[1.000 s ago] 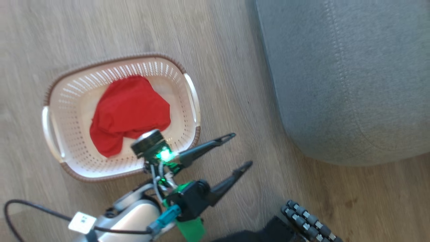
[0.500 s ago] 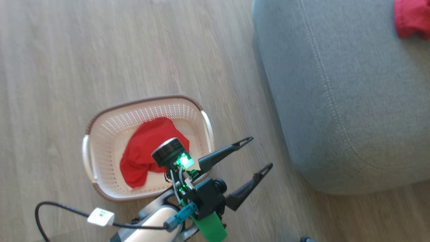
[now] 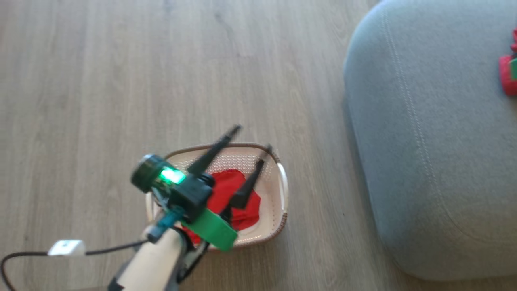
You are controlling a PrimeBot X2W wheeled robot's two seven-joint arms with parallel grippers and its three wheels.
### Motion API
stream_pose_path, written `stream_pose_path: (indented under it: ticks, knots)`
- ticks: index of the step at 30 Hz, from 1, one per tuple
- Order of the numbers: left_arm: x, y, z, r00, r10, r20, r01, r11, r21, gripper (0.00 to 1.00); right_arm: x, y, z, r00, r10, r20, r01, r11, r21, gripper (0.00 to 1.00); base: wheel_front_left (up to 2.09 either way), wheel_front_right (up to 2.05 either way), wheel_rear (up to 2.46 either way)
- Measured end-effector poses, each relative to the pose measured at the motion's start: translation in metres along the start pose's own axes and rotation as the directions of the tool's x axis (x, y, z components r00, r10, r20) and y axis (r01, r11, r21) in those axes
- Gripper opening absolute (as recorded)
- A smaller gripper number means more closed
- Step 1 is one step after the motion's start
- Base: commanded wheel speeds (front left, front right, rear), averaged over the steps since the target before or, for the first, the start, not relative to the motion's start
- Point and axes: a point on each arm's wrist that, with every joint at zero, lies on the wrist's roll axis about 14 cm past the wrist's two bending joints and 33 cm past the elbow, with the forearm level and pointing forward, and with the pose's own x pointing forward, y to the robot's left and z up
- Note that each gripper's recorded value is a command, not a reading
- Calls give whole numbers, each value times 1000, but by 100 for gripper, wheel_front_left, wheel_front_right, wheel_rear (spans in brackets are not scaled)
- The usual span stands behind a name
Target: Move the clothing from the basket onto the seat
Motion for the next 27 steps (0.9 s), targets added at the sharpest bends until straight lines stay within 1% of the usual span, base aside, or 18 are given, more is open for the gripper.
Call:
stream_pose_path:
  ticks: [4,6,9,14,18,19,20,22,23,27]
  knots:
    - [-12,37,14,989,144,26,-145,989,38,100,-7,43,3,996,84,22,-85,994,64,100,0,0,0]
    - [-23,53,16,976,215,24,-216,975,50,100,-14,64,3,993,118,25,-120,987,105,100,0,0,0]
    - [-40,73,17,952,306,17,-307,950,60,100,-23,87,3,989,145,32,-148,975,168,100,0,0,0]
    - [-61,91,14,914,406,0,-405,911,73,100,-37,120,-2,981,191,21,-190,950,246,100,0,0,0]
    - [-80,109,11,870,493,-13,-492,869,62,100,-55,142,-17,977,213,-29,-192,928,320,100,0,0,0]
    - [-84,111,10,862,506,-19,-505,861,60,100,-62,147,-23,974,222,-49,-194,924,330,100,0,0,0]
    - [-84,111,10,862,506,-19,-505,861,60,100,-62,147,-23,974,222,-49,-194,924,330,100,0,0,0]
    - [-97,112,3,841,539,-44,-536,842,63,100,-80,160,-38,967,234,-104,-179,909,377,100,0,0,0]
    - [-97,112,3,841,539,-44,-536,842,63,100,-80,160,-38,967,234,-104,-179,909,377,100,0,0,0]
    - [-108,114,-4,812,580,-69,-577,815,55,100,-99,175,-53,955,248,-163,-160,893,420,100,0,0,0]
